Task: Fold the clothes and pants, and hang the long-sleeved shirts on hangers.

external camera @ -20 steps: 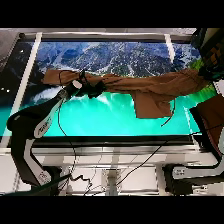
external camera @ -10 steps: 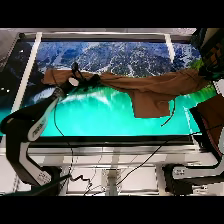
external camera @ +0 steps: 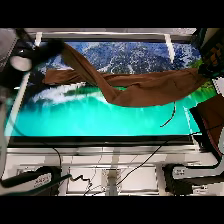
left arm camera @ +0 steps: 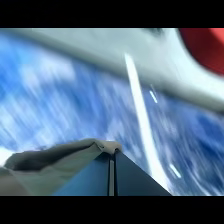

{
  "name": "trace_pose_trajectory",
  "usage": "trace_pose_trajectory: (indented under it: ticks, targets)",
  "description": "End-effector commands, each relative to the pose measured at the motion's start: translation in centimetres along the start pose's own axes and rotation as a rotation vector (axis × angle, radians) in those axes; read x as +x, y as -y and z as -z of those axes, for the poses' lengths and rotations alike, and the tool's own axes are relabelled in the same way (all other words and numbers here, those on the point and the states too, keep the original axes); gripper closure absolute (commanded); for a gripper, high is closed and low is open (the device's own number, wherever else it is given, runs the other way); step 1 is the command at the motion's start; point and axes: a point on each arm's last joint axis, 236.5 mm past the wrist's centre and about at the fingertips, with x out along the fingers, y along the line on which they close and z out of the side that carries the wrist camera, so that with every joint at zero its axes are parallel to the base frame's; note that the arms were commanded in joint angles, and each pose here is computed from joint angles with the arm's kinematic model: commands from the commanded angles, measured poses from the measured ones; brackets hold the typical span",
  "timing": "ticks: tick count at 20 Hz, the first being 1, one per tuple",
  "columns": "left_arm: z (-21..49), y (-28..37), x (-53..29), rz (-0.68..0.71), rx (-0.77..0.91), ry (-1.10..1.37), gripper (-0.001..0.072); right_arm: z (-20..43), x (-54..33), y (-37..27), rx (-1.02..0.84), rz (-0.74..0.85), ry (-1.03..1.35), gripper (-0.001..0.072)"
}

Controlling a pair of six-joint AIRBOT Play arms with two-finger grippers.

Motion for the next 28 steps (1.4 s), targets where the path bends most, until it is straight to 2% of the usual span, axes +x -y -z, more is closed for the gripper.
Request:
trace_pose_trajectory:
  ticks: [1, 3, 6, 10, 12, 17, 21, 28]
  targets:
    - [-7.8, -2.8, -7.4, -0.120, 0.167, 0.157, 0.0696, -0.3, -0.2, -1.2, 0.020, -0.048, 0.011, 0.0681]
    - [-8.0, -5.5, -9.7, -0.186, 0.180, 0.113, 0.0696, -0.9, -0.9, -2.3, 0.041, -0.097, 0.038, 0.0681]
    - [-3.7, -11.4, -11.9, -0.309, 0.135, -0.117, 0.0696, -2.1, -2.6, -3.3, 0.067, -0.151, 0.095, 0.0681]
    - [3.4, -21.9, -17.4, -0.632, 0.006, -0.447, 0.0696, -0.9, -4.4, -3.5, 0.063, -0.163, 0.052, 0.0681]
    - [6.5, -24.8, -19.4, -0.719, -0.038, -0.586, 0.0695, 1.5, -5.1, -3.6, 0.051, -0.170, -0.052, 0.0681]
    - [13.9, -27.3, -21.0, -0.724, -0.060, -0.938, 0.0696, 9.9, -7.0, -3.2, -0.020, -0.161, -0.412, 0.0681]
    - [18.4, -28.9, -23.9, -0.773, -0.091, -1.199, 0.0695, 13.4, -7.9, -3.6, -0.042, -0.184, -0.559, 0.0681]
    - [21.8, -30.1, -25.5, -0.798, -0.134, -1.385, 0.0696, 25.5, -7.4, -4.8, -0.089, -0.229, -0.862, 0.0680]
